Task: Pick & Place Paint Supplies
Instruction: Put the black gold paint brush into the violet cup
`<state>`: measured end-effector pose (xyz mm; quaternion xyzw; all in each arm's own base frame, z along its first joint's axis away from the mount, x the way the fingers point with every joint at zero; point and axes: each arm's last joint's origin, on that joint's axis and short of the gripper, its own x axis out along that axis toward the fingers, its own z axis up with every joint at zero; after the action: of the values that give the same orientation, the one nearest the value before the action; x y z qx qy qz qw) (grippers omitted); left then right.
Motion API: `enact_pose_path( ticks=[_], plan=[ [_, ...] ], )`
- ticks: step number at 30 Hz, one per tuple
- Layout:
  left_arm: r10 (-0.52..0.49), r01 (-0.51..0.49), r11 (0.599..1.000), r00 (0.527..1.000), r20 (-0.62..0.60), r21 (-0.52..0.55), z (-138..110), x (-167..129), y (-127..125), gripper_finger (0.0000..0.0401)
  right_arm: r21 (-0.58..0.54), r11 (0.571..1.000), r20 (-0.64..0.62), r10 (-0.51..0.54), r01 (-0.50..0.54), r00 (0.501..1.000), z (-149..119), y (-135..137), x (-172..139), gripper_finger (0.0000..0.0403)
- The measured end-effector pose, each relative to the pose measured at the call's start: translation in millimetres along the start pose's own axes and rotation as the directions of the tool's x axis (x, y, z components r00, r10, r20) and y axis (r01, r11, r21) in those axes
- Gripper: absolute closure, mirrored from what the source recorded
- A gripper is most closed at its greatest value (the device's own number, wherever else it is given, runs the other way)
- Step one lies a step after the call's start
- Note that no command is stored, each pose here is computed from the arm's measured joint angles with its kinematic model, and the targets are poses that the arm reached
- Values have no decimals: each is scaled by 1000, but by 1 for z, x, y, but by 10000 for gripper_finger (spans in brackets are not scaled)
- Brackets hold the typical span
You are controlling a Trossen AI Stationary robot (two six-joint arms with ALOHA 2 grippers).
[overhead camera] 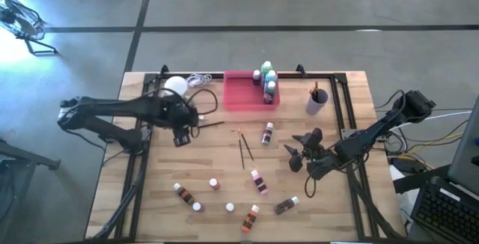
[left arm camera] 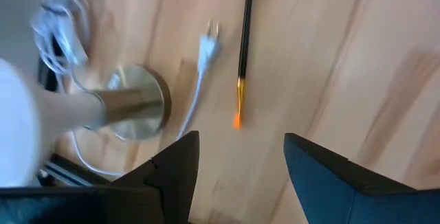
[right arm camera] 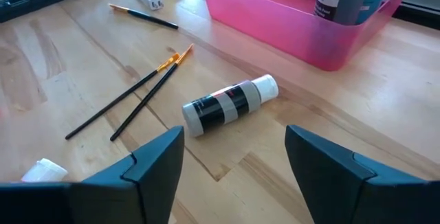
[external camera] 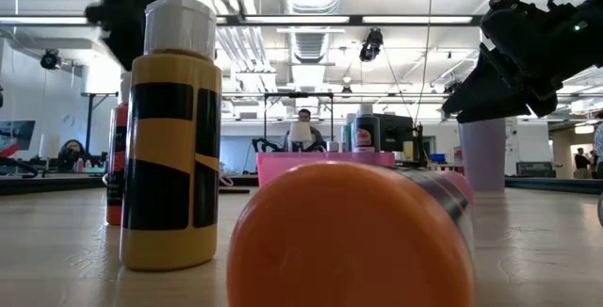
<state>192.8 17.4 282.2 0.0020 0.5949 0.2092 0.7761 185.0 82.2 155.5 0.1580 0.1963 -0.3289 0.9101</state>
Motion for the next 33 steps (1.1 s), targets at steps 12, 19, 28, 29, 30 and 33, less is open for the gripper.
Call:
enact_pose_path(
  ticks=[12,19,28,29,30,33],
  plan=[
    [-38,38,998,999,0,59,-23,72,-14,184,9,999,33,40,-40,999,4,6,0,187],
    [-59,57,997,997,50,46,-24,90,-9,185,12,999,34,41,-41,999,4,6,0,195],
    [-104,104,995,994,37,-10,-27,103,10,195,9,999,35,42,-42,999,5,7,0,196],
    [-108,109,994,993,36,-13,-27,104,11,195,10,999,35,42,-42,999,5,7,0,195],
    [-120,120,993,992,36,-17,-27,104,12,195,10,999,35,42,-42,999,5,7,0,193],
    [-128,129,991,991,49,-24,-26,106,15,195,7,999,35,42,-42,999,5,7,0,187]
  ],
)
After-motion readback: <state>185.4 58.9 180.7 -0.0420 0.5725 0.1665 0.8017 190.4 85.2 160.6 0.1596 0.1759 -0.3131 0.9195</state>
